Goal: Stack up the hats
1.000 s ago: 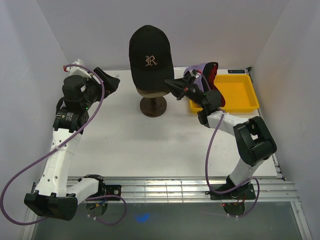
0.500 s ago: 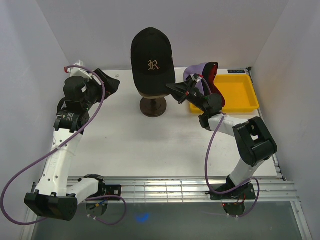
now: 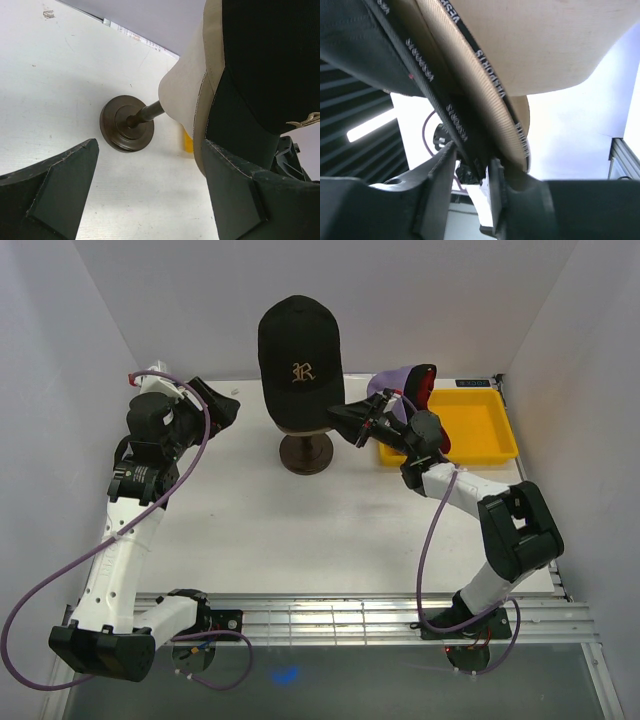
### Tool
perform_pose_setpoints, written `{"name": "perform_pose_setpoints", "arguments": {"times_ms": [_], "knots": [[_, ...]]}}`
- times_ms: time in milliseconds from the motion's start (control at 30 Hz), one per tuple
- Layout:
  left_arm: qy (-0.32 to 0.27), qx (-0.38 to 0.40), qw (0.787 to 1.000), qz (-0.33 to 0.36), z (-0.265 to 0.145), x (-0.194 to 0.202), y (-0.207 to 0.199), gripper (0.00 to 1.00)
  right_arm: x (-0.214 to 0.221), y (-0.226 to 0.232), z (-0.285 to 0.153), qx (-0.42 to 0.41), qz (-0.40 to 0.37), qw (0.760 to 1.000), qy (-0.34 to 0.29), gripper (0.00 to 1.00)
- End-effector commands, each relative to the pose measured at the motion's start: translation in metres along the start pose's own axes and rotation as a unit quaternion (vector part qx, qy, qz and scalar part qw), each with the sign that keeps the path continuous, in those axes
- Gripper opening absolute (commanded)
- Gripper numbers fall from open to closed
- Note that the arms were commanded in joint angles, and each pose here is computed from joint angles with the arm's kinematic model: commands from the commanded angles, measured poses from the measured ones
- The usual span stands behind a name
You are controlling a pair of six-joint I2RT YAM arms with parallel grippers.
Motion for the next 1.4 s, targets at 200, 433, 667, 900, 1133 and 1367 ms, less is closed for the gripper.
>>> {"name": "perform_pose_setpoints", "arguments": {"times_ms": [200,433,667,900,1133,1367], "knots": [[0.000,0.019,1.000,0.008,0.003,-0.002,-0.006,0.94,-0.001,0.015,-0.007,0.043,-0.045,0.997,-0.034,0.46],[0.018,0.034,0.999,0.010,0.011,0.003,-0.009,0.94,-0.003,0.021,-0.013,0.061,-0.071,0.995,-0.045,0.49],[0.030,0.058,0.998,0.018,0.016,0.003,-0.017,0.94,-0.006,0.029,-0.031,0.096,-0.129,0.985,-0.062,0.52],[0.022,0.100,0.994,0.032,0.013,-0.013,-0.040,0.95,-0.029,0.051,-0.036,0.150,-0.231,0.958,-0.082,0.57],[-0.014,0.129,0.991,0.036,0.020,-0.041,-0.062,0.96,-0.066,0.111,-0.002,0.189,-0.384,0.897,-0.109,0.64],[-0.061,0.185,0.980,0.036,0.037,-0.060,-0.081,0.96,-0.092,0.107,0.030,0.161,-0.418,0.889,-0.099,0.69]]}}
Point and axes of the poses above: each gripper's point midway between its finger pads, its own z axis out along the fingers, its own y axis along the line the jaws close on, x = y × z, the point moved 3 cm from there along -z, back along the fingers, and after that the axes turned 1 degree about -z, right-handed, at the moved point
